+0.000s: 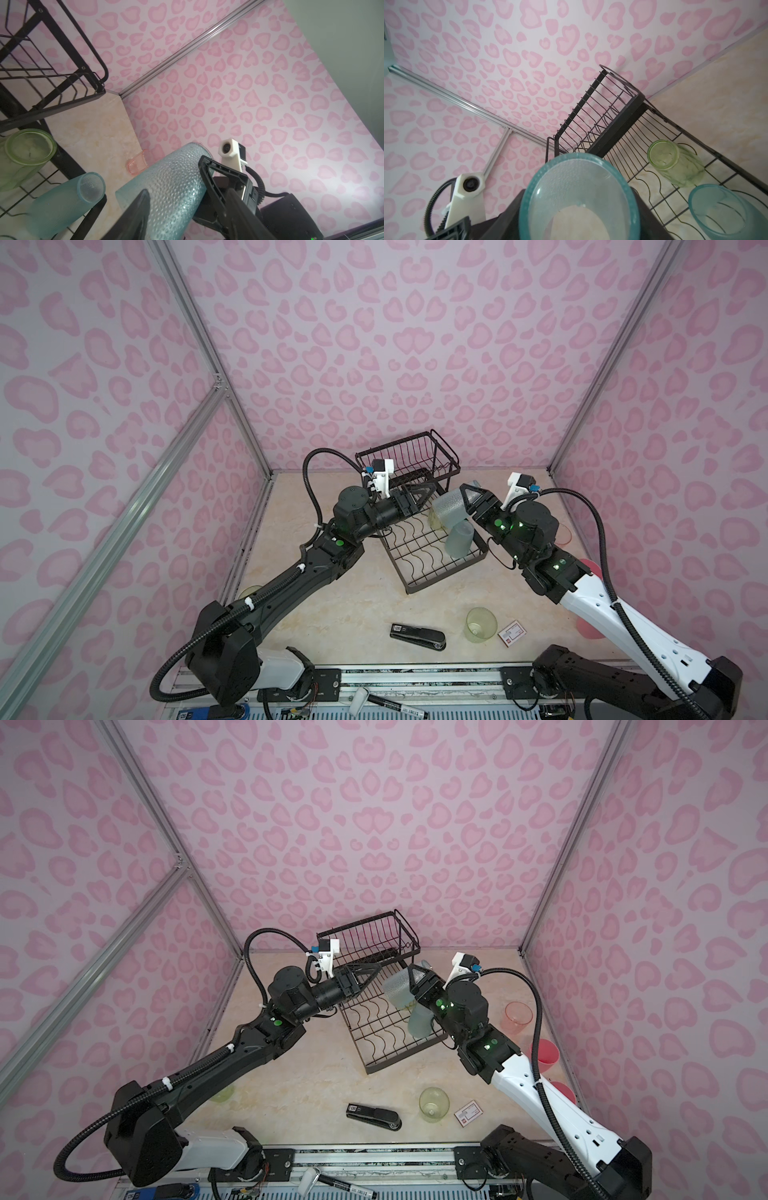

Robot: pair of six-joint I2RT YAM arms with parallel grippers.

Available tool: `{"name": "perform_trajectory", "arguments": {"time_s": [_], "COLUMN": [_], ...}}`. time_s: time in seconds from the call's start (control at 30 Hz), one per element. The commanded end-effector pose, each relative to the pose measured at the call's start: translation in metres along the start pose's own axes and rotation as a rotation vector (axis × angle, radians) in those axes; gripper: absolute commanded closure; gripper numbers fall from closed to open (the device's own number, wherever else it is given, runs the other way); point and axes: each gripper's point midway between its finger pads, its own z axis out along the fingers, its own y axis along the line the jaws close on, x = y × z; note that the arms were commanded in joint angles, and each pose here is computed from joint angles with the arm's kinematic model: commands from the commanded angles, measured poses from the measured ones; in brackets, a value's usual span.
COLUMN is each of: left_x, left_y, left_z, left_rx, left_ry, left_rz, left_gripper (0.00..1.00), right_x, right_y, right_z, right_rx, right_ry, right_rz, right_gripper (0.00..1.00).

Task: Load cups into a dish rack
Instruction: Pick up the cup from the bottom-left of the table, then place the cup upside down at the dish rack.

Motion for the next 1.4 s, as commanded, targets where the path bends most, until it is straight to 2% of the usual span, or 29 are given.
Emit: {"name": "perform_trajectory", "arguments": {"time_s": [0.0, 0.23, 0.47, 0.63, 1.0, 1.37], "left_x": [-0.005, -0.036, -0.062, -0.070, -0.071, -0.076], "left_y": [0.010, 0.032, 0.056, 0.062, 0.062, 0.067], "left_z": [-0.017, -0.070, -0.124, -0.149, -0.163, -0.171], "left_rx": [-0.100, -0.321, -0.480, -0.543, -0.559, -0.577], "left_ry": [0.006, -0.040, -0.093, -0.115, -0.130, -0.143], "left_rz": [0.057, 0.130, 0.149, 0.183, 0.270, 0.305], "left_gripper": [0.38, 0.31, 0.31, 0.31, 0.31, 0.31], "right_x": [0.000, 0.050, 0.108, 0.146, 0.155, 0.156], "right_y": [-0.007, -0.001, -0.016, -0.021, -0.043, -0.055], "right_z": [0.000, 0.008, 0.040, 0.066, 0.117, 0.172], "right_rx": [0.087, 0.110, 0.088, 0.005, -0.104, -0.125], "right_ry": [-0.063, -0.067, -0.033, -0.005, 0.001, 0.012], "right_rz": [-0.221, -0.532, -0.742, -0.873, -0.829, -0.877], "right_gripper": [0.57, 0.57, 0.57, 0.57, 0.57, 0.58]}}
